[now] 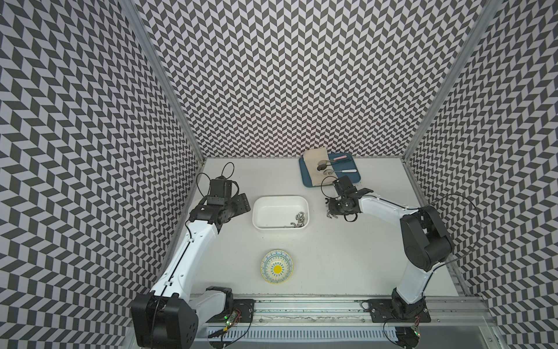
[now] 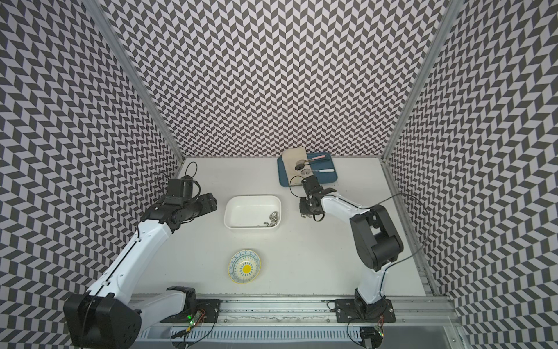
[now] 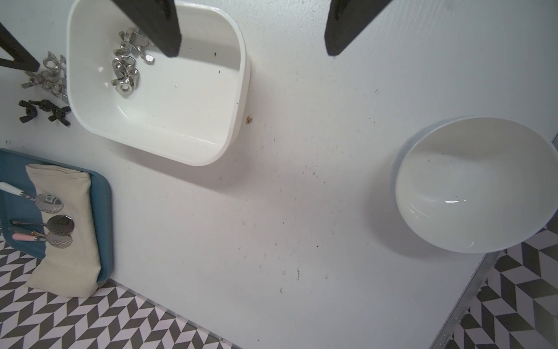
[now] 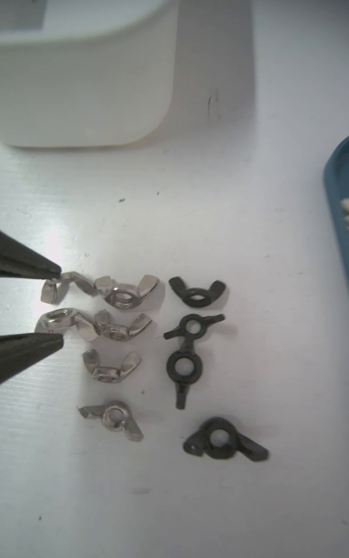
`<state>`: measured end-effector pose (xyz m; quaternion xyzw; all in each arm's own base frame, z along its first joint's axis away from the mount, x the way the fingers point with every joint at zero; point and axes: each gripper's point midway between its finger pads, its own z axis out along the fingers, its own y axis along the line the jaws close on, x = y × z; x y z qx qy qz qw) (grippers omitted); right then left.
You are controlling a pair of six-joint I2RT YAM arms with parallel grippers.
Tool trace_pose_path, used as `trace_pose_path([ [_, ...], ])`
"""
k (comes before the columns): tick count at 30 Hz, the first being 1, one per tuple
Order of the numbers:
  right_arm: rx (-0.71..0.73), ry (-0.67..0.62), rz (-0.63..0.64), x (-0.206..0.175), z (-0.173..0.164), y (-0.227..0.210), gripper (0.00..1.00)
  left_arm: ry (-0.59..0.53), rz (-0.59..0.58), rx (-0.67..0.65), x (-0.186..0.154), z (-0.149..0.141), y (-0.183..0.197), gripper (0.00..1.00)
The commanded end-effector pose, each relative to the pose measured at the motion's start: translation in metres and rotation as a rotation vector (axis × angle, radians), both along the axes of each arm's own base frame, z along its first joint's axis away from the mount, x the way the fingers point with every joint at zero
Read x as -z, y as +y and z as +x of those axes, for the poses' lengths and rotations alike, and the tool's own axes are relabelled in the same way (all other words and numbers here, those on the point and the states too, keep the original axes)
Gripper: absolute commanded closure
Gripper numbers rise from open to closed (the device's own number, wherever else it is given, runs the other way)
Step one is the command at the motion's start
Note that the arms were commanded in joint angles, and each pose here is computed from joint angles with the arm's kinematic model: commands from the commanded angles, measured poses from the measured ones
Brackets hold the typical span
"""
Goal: Take out the wing nut from the storage box
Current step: Place the wing nut at the center of the board, then pick up the wing nut from the storage box.
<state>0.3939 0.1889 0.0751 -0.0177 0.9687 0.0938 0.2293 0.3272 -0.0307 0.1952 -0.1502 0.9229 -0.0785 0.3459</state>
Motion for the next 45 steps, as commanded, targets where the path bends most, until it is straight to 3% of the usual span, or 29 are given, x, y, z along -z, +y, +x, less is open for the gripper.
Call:
trace_pose_path([
  [1,-0.072,-0.117,0.015,-0.053,0.007,0.023,0.64,-0.036,-0.005,-0.013,-0.01,0.009,0.001,0.21],
  [7,-0.408,-0.219,0.027,-0.098,-0.011,0.125,0.63,-0.033,-0.013,-0.015,-0.009,0.01,0.0,0.21],
  [12,-0.539,-0.174,-0.076,-0.079,-0.019,0.172,0.63,-0.033,-0.007,-0.021,-0.009,0.008,0.002,0.21],
  [18,-0.505,-0.063,-0.211,-0.031,-0.016,0.172,0.6,-0.035,-0.006,-0.028,-0.009,0.003,0.004,0.21],
  [29,-0.401,0.026,-0.294,0.015,-0.012,0.158,0.51,-0.034,-0.006,-0.018,-0.009,0.002,0.003,0.21],
  [40,-0.349,0.106,-0.307,0.042,-0.011,0.159,0.49,-0.043,-0.008,-0.01,-0.013,-0.002,0.002,0.21],
  [45,-0.368,0.141,-0.239,0.044,-0.019,0.171,0.49,-0.043,-0.005,-0.007,-0.014,-0.003,0.003,0.21],
])
